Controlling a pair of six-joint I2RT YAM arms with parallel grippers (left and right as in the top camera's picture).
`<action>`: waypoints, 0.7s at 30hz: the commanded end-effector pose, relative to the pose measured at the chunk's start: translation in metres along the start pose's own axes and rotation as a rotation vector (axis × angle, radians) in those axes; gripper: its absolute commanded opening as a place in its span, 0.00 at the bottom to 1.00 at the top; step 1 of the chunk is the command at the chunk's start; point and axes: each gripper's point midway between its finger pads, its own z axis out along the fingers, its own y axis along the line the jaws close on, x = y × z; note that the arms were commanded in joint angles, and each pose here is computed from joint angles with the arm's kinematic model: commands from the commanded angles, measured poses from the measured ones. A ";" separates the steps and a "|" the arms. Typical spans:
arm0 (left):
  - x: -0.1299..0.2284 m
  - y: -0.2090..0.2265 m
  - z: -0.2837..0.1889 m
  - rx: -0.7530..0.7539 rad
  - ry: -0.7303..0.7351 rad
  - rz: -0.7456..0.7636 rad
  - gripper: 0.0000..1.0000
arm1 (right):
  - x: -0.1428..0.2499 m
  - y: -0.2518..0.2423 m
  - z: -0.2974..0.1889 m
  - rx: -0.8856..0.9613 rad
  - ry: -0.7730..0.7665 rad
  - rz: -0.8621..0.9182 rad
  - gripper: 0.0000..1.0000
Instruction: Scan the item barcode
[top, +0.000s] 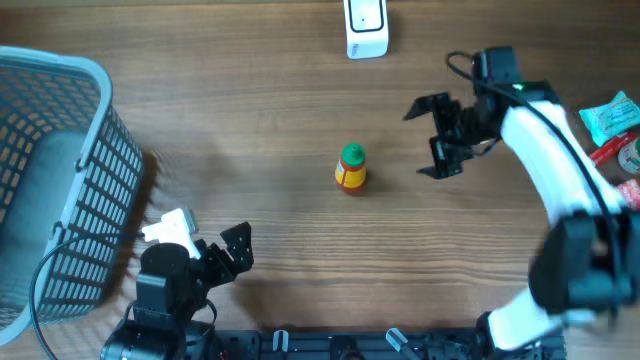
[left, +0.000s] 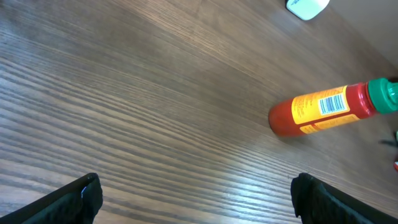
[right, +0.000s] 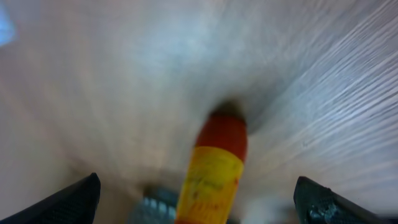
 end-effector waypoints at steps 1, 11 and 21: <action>-0.005 -0.003 -0.004 0.005 -0.023 0.027 1.00 | 0.023 -0.007 0.042 -0.009 0.402 -0.064 1.00; -0.005 -0.003 -0.004 0.005 -0.023 0.027 1.00 | 0.033 -0.021 0.091 0.047 0.524 -0.105 0.99; -0.005 -0.003 -0.004 0.005 -0.023 0.027 1.00 | 0.066 -0.027 0.115 0.114 0.517 -0.186 1.00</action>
